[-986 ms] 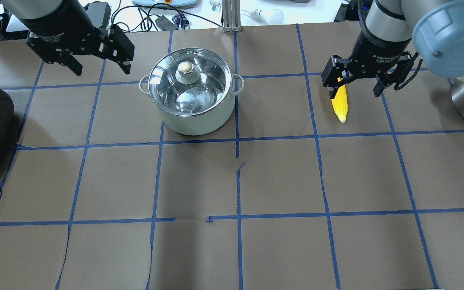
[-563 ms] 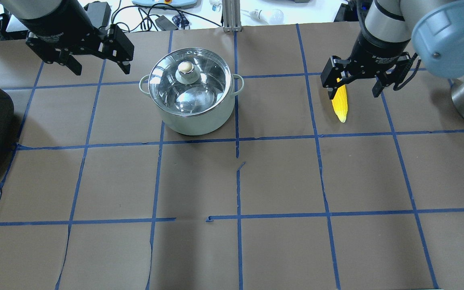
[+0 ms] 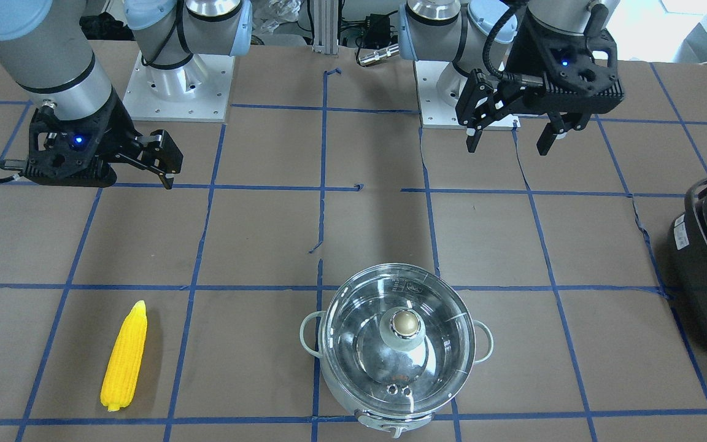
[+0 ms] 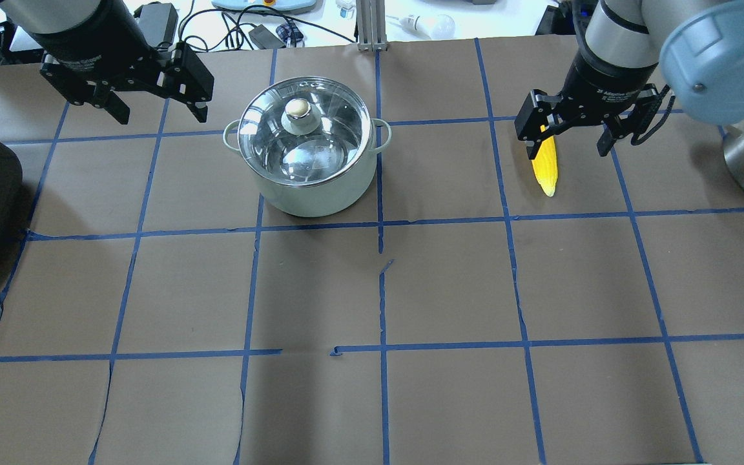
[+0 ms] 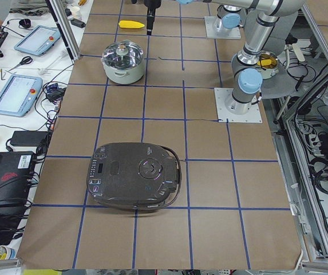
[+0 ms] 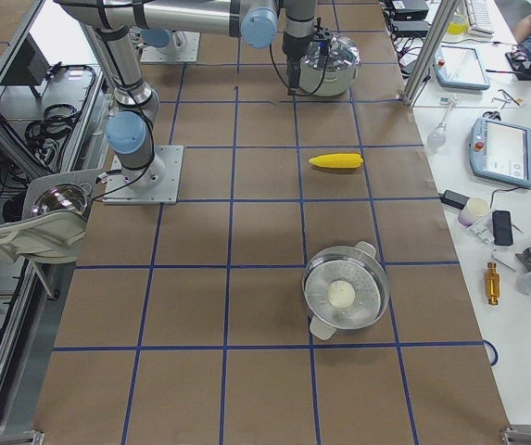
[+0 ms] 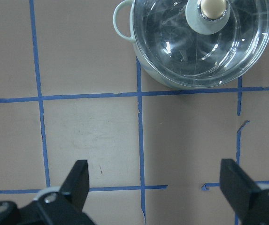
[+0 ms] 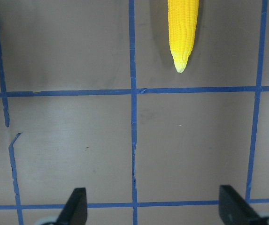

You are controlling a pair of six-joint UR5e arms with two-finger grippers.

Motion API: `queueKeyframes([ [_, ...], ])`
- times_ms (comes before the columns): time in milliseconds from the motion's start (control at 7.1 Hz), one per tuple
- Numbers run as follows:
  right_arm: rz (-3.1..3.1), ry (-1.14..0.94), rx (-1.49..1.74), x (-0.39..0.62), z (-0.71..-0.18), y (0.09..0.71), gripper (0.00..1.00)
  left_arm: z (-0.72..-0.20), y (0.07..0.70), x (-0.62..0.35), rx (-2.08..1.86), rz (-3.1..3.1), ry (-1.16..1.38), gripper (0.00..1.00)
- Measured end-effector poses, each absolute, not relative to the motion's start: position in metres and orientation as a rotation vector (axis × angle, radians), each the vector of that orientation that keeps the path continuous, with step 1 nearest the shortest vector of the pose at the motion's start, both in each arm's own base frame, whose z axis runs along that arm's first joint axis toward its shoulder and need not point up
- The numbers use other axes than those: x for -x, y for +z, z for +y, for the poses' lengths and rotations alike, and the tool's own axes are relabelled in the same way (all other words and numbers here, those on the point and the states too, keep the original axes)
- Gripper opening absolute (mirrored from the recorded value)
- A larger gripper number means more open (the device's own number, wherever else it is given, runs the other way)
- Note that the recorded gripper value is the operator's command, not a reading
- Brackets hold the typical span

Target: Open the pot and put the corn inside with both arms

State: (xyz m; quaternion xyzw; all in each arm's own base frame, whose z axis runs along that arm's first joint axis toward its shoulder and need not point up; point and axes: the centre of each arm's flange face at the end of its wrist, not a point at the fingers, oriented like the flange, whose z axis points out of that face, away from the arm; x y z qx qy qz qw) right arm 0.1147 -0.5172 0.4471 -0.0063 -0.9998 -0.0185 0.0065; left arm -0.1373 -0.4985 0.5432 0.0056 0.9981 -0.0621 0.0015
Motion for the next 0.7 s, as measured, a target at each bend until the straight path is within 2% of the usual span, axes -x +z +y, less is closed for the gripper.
queueKeyframes([
  [282, -3.135, -0.089, 0.105, -0.089, -0.551, 0.409, 1.0, -0.519, 0.533, 0.143, 0.013, 3.158, -0.228, 0.98],
  [704, -3.125, 0.055, 0.179, -0.051, -0.606, 0.355, 1.0, -0.575, 0.473, 0.178, 0.031, 3.209, -0.264, 0.99],
])
